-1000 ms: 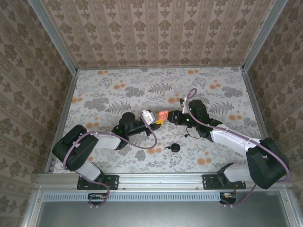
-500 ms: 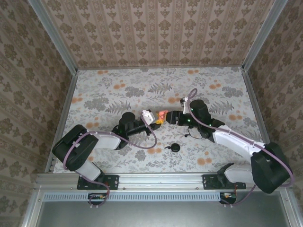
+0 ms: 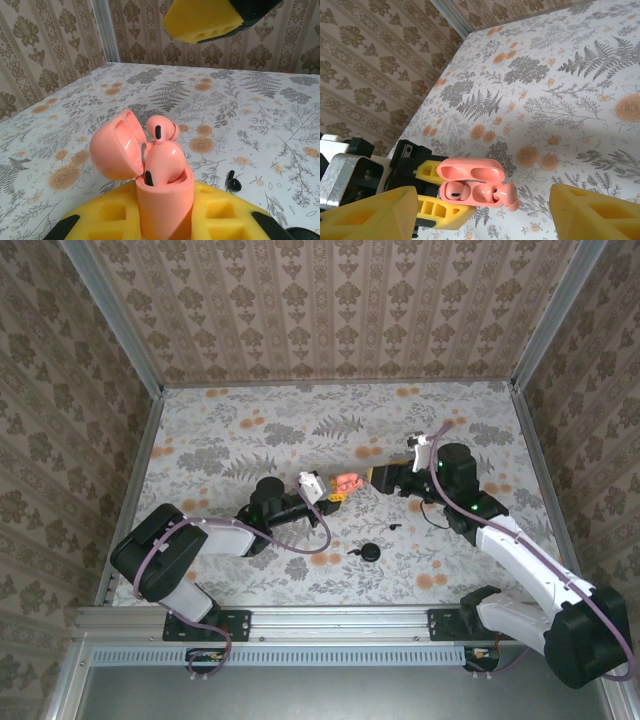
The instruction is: Insert wireless bluetooth earbuds into charging case
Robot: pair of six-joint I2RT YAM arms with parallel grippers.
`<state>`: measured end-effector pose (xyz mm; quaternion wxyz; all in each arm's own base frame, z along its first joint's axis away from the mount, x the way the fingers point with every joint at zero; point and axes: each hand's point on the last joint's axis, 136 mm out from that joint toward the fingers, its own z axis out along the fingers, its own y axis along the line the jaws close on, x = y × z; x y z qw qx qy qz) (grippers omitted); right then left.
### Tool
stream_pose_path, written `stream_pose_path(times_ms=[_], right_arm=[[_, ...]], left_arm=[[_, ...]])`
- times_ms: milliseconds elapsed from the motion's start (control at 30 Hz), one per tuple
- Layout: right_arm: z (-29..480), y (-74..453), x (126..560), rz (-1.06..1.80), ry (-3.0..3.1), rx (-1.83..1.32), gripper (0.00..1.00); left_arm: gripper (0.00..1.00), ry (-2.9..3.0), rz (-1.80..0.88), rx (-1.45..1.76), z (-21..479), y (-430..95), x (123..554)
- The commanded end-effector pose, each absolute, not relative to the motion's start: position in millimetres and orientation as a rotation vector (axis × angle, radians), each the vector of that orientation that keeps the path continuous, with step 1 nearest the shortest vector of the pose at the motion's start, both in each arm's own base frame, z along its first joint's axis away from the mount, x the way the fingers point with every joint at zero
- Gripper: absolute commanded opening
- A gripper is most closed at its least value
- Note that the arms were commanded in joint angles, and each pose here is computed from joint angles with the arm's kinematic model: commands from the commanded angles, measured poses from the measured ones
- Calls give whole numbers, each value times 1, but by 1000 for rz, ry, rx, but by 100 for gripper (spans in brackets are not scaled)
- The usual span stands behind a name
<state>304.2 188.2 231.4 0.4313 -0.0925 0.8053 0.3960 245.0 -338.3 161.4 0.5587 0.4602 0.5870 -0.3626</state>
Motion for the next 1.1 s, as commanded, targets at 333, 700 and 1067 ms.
stream_pose_path(times_ms=[333,700,1067], right_arm=[[234,194,276,810,1716,-931,68],[197,184,287,580,1644,-1110,48],[182,195,293,551,1632,-1185,41]], left_arm=[[14,1250,-925,1086,201,-342,238],[14,1229,-927,1087,208,-339,233],[14,1232,-921,1083,208,-339,235]])
